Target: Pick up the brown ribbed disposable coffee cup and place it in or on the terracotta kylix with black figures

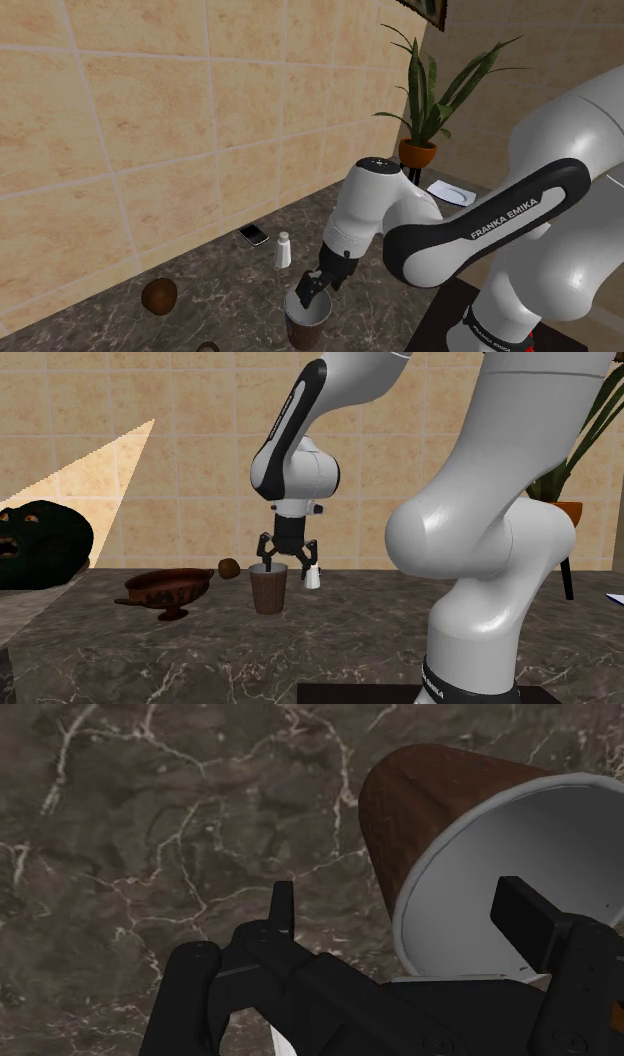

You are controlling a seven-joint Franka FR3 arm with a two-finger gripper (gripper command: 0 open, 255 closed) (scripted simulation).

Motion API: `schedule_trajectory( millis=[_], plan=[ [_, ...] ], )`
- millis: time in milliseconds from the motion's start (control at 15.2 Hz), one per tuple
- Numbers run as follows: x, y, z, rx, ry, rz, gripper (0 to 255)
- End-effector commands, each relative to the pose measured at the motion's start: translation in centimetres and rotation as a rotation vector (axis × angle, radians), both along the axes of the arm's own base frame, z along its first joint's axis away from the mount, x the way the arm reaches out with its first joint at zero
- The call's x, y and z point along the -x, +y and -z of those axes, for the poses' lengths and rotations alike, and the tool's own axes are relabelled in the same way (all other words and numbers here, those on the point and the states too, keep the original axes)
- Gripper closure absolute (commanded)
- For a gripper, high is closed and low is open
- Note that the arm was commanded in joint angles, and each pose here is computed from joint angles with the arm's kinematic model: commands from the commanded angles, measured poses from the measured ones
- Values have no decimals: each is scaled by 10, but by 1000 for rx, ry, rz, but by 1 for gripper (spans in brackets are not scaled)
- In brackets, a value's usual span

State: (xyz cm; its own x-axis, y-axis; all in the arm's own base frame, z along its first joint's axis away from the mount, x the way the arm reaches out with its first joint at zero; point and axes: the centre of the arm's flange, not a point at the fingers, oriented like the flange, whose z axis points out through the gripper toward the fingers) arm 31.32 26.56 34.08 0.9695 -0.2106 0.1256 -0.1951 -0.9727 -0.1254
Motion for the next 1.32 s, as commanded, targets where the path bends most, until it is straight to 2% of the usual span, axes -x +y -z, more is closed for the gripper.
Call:
schedule_trajectory(
  millis=[0, 396, 462, 1056, 1254],
  plan=[
    [-1, 0, 3, -1, -1, 0, 0],
    [-1, 0, 3, -1, -1, 0, 0],
    [-1, 0, 3, -1, -1, 0, 255],
    [-1, 0, 3, -1, -1, 0, 255],
    [-1, 0, -13, -1, -1, 0, 255]
  ],
)
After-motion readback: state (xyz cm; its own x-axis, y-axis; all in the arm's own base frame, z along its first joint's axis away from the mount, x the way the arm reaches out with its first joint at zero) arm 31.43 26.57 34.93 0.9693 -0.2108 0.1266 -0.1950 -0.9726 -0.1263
